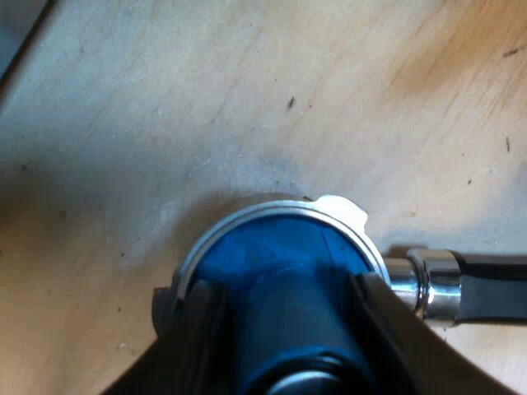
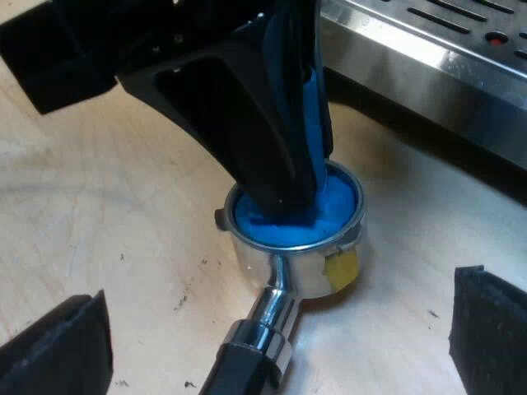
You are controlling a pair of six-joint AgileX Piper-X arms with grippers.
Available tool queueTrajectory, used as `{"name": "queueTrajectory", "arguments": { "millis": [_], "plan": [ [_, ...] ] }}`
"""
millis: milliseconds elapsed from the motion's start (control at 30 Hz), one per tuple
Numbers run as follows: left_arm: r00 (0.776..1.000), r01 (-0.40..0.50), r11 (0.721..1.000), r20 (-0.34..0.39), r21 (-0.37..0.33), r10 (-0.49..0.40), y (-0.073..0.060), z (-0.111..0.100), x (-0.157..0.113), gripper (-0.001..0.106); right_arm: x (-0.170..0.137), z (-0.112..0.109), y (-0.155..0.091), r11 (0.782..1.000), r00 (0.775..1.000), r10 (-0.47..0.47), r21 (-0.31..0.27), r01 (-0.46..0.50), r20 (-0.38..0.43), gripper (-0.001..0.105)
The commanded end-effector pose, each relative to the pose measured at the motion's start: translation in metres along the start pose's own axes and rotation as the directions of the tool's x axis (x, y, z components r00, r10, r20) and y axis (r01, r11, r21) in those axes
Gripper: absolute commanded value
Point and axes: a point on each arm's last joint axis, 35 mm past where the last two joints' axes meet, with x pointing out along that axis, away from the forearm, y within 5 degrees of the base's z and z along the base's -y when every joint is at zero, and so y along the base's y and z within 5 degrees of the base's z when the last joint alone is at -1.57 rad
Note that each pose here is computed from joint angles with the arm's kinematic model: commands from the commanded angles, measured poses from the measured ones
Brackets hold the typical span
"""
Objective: Grind coffee beans and then tamp
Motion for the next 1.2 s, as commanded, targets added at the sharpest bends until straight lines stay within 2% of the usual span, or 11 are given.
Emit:
{"name": "queueTrajectory", "arguments": {
  "millis": [33,233,667,900,1067,1200],
  "plan": [
    [0.992,-0.035,0.999,-0.123,-0.030,0.031,0.002,-0.017,0.006,0.000,0.000,-0.001,0.000,1.000,1.000,0.006,-0.002,-0.006,-0.004,0.084],
    [0.999,-0.031,0.999,-0.041,-0.006,0.031,-0.005,-0.005,-0.013,0.000,0.000,-0.001,0.000,1.000,1.000,0.006,-0.002,-0.006,-0.004,0.084],
    [0.997,-0.029,0.999,0.068,0.027,0.027,-0.015,0.018,-0.041,0.000,0.000,0.000,0.000,1.000,1.000,0.005,0.001,-0.005,0.005,0.084],
    [0.995,-0.032,0.999,0.100,0.036,0.029,-0.021,0.012,-0.060,0.000,0.000,0.005,-0.001,1.000,0.999,-0.002,0.012,0.001,0.053,0.084],
    [0.982,-0.132,0.991,0.134,0.006,0.130,-0.023,0.006,-0.078,0.000,0.000,0.007,-0.001,1.000,0.998,-0.004,0.016,0.003,0.067,0.084],
    [0.978,-0.145,0.989,0.151,-0.013,0.145,-0.024,0.003,-0.088,0.000,0.000,0.008,-0.001,1.000,0.997,-0.002,0.018,0.000,0.075,0.084]
  ]
}}
